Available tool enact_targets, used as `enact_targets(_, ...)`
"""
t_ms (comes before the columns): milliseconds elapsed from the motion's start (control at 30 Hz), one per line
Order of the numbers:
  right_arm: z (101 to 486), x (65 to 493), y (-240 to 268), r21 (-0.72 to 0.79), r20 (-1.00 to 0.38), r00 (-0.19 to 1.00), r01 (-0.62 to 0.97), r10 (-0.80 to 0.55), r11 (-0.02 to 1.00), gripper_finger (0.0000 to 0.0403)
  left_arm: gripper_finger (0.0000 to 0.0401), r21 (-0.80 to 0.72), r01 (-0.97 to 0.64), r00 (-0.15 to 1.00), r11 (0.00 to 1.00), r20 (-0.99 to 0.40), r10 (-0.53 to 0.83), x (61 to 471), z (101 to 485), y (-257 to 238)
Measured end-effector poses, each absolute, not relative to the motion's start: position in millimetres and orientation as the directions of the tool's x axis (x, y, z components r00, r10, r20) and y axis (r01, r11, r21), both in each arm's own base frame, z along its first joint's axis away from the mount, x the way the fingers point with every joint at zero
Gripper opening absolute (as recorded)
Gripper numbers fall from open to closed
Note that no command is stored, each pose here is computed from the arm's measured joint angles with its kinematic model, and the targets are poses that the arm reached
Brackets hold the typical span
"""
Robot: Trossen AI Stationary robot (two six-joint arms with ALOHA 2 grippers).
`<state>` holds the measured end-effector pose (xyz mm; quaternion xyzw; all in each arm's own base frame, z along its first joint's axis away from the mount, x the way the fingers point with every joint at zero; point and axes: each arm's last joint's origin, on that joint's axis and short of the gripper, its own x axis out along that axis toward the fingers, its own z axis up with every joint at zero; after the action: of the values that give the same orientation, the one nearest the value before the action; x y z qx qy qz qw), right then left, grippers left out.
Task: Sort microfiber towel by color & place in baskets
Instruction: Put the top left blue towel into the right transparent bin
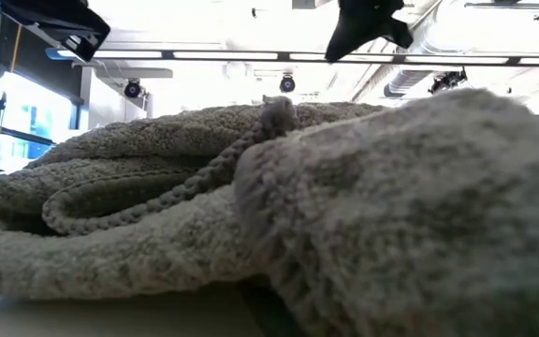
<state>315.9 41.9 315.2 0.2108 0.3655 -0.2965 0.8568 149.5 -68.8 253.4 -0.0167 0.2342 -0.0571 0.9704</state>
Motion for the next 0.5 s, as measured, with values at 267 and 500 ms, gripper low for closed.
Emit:
enact_targets(267, 287, 370, 38, 0.105, -0.865, 0.352, 0.824, -0.359, 0.557, 0.0001, 0.0, -0.052, 0.214, 0.862, 0.975, -0.461, -0.213, 128, 250, -61)
enact_targets(500, 239, 396, 29, 0.063, -0.939, 0.227, 0.85, -0.257, 0.522, 0.0048, 0.0, -0.055, 0.211, 0.858, 0.976, -0.468, -0.211, 121, 250, -57)
